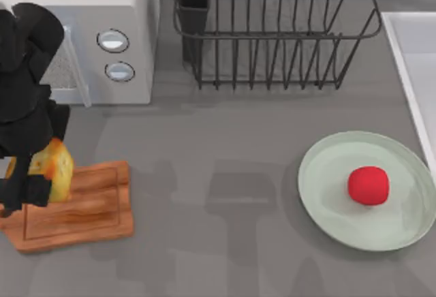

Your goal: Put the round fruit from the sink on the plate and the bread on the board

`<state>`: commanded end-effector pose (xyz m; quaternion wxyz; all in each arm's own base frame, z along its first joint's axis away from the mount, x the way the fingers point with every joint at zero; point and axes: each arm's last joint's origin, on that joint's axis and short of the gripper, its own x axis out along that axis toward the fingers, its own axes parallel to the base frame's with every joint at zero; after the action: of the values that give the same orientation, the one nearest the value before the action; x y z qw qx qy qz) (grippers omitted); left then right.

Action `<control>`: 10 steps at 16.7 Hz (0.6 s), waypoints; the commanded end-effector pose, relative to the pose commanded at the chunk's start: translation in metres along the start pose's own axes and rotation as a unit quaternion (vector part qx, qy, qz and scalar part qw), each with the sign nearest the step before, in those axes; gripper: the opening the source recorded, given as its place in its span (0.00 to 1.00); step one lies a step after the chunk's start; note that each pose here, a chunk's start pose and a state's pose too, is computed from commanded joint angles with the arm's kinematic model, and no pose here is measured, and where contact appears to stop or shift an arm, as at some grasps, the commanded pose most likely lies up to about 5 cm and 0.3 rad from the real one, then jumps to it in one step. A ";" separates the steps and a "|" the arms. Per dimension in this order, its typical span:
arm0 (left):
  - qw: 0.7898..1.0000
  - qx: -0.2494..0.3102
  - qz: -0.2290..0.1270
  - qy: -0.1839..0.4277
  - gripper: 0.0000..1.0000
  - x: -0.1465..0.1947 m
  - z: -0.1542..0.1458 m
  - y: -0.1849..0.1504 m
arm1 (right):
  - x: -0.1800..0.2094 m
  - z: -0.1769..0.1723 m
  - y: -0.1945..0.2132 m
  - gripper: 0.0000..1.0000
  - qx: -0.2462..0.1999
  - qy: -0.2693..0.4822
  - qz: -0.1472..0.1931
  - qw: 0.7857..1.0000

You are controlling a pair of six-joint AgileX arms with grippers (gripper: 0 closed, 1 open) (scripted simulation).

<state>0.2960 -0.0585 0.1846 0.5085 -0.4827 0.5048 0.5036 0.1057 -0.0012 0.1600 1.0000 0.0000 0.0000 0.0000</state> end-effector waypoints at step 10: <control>1.000 0.001 -0.009 0.002 0.00 0.030 -0.001 -0.001 | 0.000 0.000 0.000 1.00 0.000 0.000 0.000 1.000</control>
<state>0.2964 -0.0592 0.1548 0.5126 -0.4877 0.5018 0.4975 0.1057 -0.0012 0.1600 1.0000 0.0000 0.0000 0.0000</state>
